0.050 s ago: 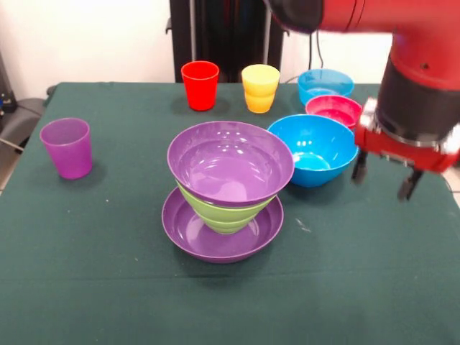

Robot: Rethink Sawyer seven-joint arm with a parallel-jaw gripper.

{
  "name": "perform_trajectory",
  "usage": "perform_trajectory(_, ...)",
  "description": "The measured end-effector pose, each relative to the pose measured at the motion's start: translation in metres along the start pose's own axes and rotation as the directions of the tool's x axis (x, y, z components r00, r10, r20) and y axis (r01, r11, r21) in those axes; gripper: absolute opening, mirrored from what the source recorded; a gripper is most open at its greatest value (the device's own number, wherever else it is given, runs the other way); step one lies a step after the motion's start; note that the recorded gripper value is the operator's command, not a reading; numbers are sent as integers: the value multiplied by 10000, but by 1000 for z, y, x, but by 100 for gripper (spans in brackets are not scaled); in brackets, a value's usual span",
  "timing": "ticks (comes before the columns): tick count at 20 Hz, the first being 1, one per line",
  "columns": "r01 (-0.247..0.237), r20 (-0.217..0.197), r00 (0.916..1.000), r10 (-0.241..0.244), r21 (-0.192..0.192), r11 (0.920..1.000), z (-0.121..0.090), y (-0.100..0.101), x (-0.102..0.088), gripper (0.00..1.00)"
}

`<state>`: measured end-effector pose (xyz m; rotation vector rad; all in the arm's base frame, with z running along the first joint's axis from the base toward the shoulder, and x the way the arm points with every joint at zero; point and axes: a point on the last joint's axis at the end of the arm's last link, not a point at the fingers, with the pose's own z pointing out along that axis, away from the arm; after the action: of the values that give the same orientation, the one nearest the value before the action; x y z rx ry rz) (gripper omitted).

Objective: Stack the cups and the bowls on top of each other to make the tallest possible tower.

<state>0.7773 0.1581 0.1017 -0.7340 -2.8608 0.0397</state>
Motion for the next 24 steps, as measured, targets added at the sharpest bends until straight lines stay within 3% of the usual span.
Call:
perform_trajectory(3,-14,-442,9990,30,361,9993,-17,-9,22,100)
perform_trajectory(6,-66,-506,9987,99,637,9980,-37,-18,34,100)
perform_trajectory(12,-418,-203,9989,434,741,9964,-99,-49,63,100)
perform_trajectory(13,-599,-47,9982,604,735,9955,-126,-64,73,100)
perform_trajectory(14,-657,-7,9978,659,724,9952,-134,-68,76,100)
perform_trajectory(19,-1104,361,9934,1091,364,9932,-186,-97,99,100)
perform_trajectory(22,-1258,621,9902,1254,32,9920,-193,-104,106,100)
perform_trajectory(24,-1328,957,9862,1348,-273,9908,-185,-107,109,100)
